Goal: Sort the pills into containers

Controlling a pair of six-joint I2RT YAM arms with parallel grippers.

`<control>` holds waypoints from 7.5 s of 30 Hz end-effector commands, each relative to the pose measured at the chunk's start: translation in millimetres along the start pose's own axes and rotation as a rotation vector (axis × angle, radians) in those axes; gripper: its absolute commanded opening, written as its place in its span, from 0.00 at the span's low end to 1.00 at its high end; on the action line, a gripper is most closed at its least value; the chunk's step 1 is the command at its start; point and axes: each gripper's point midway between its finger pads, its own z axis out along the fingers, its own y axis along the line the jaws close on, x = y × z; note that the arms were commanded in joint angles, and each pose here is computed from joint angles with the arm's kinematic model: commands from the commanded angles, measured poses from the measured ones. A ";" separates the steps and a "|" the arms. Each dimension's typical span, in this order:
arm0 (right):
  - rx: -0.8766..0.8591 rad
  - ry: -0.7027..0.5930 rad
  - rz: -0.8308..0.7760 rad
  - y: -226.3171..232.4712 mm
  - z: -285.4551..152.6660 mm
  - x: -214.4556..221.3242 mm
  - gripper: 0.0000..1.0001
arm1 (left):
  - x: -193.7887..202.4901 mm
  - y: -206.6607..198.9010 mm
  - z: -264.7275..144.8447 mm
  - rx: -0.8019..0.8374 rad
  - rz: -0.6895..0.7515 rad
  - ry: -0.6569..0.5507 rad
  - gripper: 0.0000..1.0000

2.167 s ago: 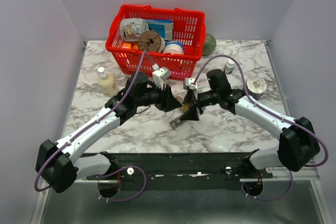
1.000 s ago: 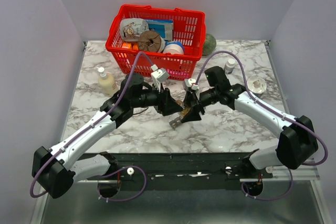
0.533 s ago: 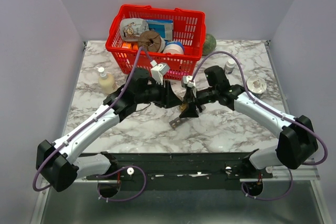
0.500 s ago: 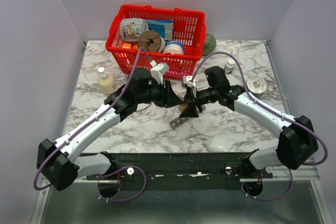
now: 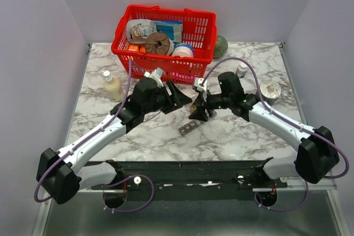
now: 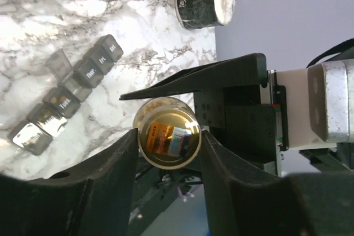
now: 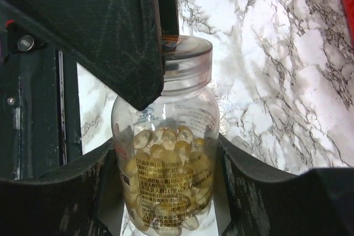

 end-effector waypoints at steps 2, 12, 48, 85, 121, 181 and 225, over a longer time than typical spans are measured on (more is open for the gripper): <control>0.017 -0.066 -0.042 -4.3 -6.4 -22.9 0.05 | 5.0 2.7 -10.4 -0.002 0.033 0.009 0.86; -0.271 -0.096 -0.138 41.3 -15.6 -23.1 0.07 | 19.2 -3.5 -61.8 0.214 0.697 0.017 0.99; -0.491 -0.051 -0.150 72.6 -14.8 -4.4 0.09 | 58.0 -31.7 -36.9 0.544 1.231 0.083 0.22; -0.093 0.000 -0.153 8.9 -3.6 -3.8 0.04 | 15.3 -11.5 -37.1 0.120 -0.030 -0.023 0.99; -0.502 -0.040 -0.083 68.2 -10.5 0.3 0.04 | 62.5 -15.9 -44.0 0.555 1.367 0.095 0.74; -0.496 -0.072 -0.145 71.9 -13.5 2.3 0.04 | 45.0 -13.8 -72.5 0.581 1.461 -0.173 0.99; -0.030 0.034 -0.178 -6.2 -3.9 8.1 0.04 | 38.5 -9.3 -24.1 -0.035 -0.239 0.130 0.00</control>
